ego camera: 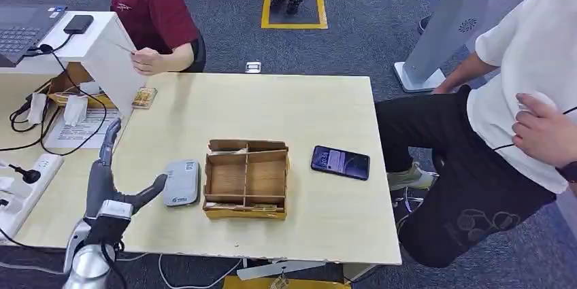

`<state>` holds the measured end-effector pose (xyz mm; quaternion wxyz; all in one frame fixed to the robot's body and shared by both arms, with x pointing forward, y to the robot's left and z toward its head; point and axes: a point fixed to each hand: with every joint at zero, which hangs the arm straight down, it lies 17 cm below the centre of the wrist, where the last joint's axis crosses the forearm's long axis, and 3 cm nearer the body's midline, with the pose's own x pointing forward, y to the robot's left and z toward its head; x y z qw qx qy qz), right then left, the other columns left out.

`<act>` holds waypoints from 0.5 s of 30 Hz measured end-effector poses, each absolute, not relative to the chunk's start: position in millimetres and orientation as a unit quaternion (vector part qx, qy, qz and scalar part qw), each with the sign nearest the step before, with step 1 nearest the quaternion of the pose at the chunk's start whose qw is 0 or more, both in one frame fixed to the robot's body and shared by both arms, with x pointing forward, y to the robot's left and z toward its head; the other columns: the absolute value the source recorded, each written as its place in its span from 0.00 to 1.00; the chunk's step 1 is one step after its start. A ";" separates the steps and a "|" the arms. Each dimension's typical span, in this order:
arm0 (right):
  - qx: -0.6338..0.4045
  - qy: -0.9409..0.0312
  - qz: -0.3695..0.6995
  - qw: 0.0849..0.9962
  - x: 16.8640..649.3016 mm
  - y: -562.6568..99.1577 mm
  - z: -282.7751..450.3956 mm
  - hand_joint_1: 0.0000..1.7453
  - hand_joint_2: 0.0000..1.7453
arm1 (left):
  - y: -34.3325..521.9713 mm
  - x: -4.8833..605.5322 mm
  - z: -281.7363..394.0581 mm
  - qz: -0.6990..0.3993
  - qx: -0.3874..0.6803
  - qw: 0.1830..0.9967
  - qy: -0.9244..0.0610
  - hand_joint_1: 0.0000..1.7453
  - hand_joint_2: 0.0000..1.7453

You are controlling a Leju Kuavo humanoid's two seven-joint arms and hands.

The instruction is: Pass the card to the sensor for recognition and then transmit it.

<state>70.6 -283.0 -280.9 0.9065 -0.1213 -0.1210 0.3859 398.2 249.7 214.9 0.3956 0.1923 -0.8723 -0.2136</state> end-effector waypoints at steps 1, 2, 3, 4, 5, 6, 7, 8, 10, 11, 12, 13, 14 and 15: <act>-0.122 -0.120 0.385 0.907 70.3 -283.9 -281.0 0.00 1.00 | 241.1 390.4 214.0 -0.236 0.198 0.382 -0.871 0.00 1.00; -0.122 -0.119 0.384 0.907 70.0 -284.9 -281.0 0.00 1.00 | 234.5 383.5 212.3 -0.251 0.200 0.373 -0.871 0.00 1.00; -0.122 -0.119 0.384 0.908 69.7 -285.1 -281.1 0.00 1.00 | 229.6 377.9 210.4 -0.260 0.198 0.369 -0.870 0.00 1.00; -0.123 -0.118 0.384 0.907 69.7 -286.3 -281.1 0.00 1.00 | 224.8 372.9 209.0 -0.266 0.194 0.366 -0.871 0.00 1.00; -0.123 -0.118 0.384 0.908 69.7 -286.6 -281.1 0.00 1.00 | 221.4 369.5 208.2 -0.269 0.191 0.364 -0.871 0.00 1.00; -0.123 -0.118 0.384 0.908 69.8 -286.9 -281.1 0.00 1.00 | 219.3 367.0 207.9 -0.271 0.189 0.363 -0.871 0.00 1.00; -0.124 -0.118 0.384 0.908 69.8 -287.4 -281.1 0.00 1.00 | 217.6 364.9 207.8 -0.273 0.187 0.362 -0.872 0.00 1.00; -0.124 -0.118 0.383 0.908 69.7 -287.8 -281.1 0.00 1.00 | 216.0 362.9 207.7 -0.278 0.189 0.358 -0.871 0.00 1.00; -0.125 -0.117 0.386 0.907 69.5 -288.8 -281.1 0.00 1.00 | 209.7 359.7 206.5 -0.301 0.205 0.341 -0.867 0.00 1.00; -0.126 -0.118 0.386 0.906 70.3 -289.2 -281.0 0.00 1.00 | 203.4 356.5 204.9 -0.315 0.209 0.329 -0.865 0.00 1.00; -0.126 -0.121 0.386 0.906 71.6 -289.4 -280.8 0.00 1.00 | 195.6 352.9 203.8 -0.325 0.206 0.319 -0.866 0.00 1.00; -0.127 -0.123 0.386 0.905 72.9 -290.2 -280.6 0.00 1.00 | 184.4 348.1 202.5 -0.335 0.199 0.308 -0.868 0.00 1.00; -0.127 -0.126 0.387 0.905 74.5 -290.6 -280.3 0.00 1.00 | 174.1 343.8 201.4 -0.341 0.194 0.299 -0.870 0.00 1.00; -0.128 -0.127 0.387 0.904 76.2 -291.8 -280.1 0.00 1.00 | 162.4 339.2 198.5 -0.351 0.190 0.291 -0.870 0.00 1.00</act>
